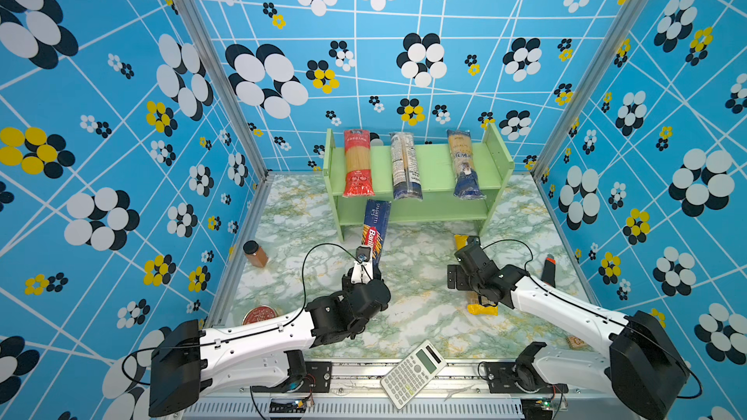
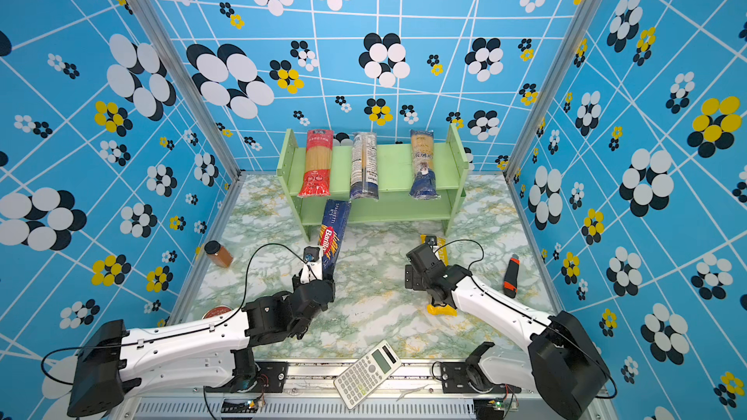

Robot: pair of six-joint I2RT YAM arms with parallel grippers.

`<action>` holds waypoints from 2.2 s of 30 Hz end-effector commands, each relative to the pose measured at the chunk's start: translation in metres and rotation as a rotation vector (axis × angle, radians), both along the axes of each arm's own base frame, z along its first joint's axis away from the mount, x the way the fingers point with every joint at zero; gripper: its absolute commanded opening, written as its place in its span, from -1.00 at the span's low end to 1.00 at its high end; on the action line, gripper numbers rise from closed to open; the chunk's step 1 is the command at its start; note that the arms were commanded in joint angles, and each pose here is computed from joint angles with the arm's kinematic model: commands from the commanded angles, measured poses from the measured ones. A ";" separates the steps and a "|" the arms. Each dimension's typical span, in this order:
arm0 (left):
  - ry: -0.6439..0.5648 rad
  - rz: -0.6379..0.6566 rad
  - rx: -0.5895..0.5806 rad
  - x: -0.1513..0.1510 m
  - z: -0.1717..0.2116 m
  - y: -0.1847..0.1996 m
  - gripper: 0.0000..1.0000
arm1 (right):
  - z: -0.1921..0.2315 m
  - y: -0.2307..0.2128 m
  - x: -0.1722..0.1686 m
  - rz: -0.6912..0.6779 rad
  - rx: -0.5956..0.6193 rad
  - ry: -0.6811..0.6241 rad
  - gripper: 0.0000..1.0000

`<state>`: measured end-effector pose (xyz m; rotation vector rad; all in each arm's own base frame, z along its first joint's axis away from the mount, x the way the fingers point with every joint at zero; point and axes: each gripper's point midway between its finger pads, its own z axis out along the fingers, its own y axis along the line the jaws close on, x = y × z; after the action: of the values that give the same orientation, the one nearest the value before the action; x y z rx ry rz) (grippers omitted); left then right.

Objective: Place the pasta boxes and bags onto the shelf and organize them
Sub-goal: 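Lift the Barilla box upright off the table with the left gripper, then carry the upright Barilla box toward the shelf's lower tier with the left gripper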

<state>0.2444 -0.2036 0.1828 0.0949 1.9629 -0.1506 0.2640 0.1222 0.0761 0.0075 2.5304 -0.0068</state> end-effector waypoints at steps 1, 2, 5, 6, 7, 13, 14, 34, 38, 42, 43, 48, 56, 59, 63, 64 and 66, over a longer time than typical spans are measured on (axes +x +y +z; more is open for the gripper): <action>-0.120 0.051 -0.132 0.022 0.055 -0.008 -1.00 | 0.005 0.002 0.004 0.006 0.008 -0.012 0.99; -0.121 0.054 -0.130 0.024 0.056 -0.009 -1.00 | 0.005 0.001 0.004 0.005 0.006 -0.012 0.98; -0.123 0.058 -0.129 0.033 0.057 -0.013 -1.00 | 0.005 0.001 0.004 0.006 0.002 -0.012 0.98; -0.123 0.057 -0.131 0.037 0.058 -0.014 -1.00 | 0.004 0.001 0.004 0.008 0.000 -0.011 0.98; -0.124 0.054 -0.134 0.040 0.059 -0.017 -1.00 | 0.005 0.002 0.005 0.009 0.001 -0.012 0.99; -0.119 0.064 -0.121 0.060 0.060 -0.027 -1.00 | 0.004 0.005 0.008 0.016 -0.007 -0.003 0.98; -0.121 0.066 -0.123 0.062 0.060 -0.028 -1.00 | 0.004 0.005 0.008 0.018 -0.007 -0.002 0.98; -0.139 0.094 -0.121 0.121 0.059 -0.040 -1.00 | 0.003 0.004 0.007 0.028 -0.011 0.001 0.99; -0.143 0.103 -0.120 0.131 0.061 -0.043 -1.00 | 0.004 0.003 0.006 0.028 -0.013 0.000 0.99; -0.148 0.101 -0.119 0.141 0.063 -0.046 -1.00 | 0.004 0.002 0.005 0.027 -0.014 -0.002 0.98; -0.147 0.100 -0.121 0.143 0.064 -0.047 -1.00 | 0.004 0.002 0.005 0.026 -0.014 -0.002 0.99; -0.148 0.090 -0.117 0.153 0.064 -0.052 -1.00 | 0.005 -0.001 0.004 0.025 -0.021 -0.006 0.99; -0.169 0.098 -0.108 0.165 0.069 -0.053 -1.00 | 0.004 -0.005 0.003 0.021 -0.028 -0.003 0.99; -0.175 0.104 -0.109 0.169 0.071 -0.051 -1.00 | 0.005 -0.005 0.003 0.021 -0.029 -0.004 0.98; -0.181 0.119 -0.107 0.172 0.070 -0.047 -1.00 | 0.004 -0.005 0.003 0.021 -0.031 -0.001 0.98; -0.180 0.122 -0.104 0.173 0.069 -0.047 -1.00 | 0.003 -0.005 0.003 0.022 -0.031 0.001 0.99; -0.181 0.137 -0.103 0.175 0.069 -0.043 -1.00 | 0.003 -0.005 0.003 0.023 -0.031 0.002 0.98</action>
<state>0.3988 -0.2466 0.1877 0.0504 1.9633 -0.0726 0.2677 0.1207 0.0773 -0.0332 2.5309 -0.0264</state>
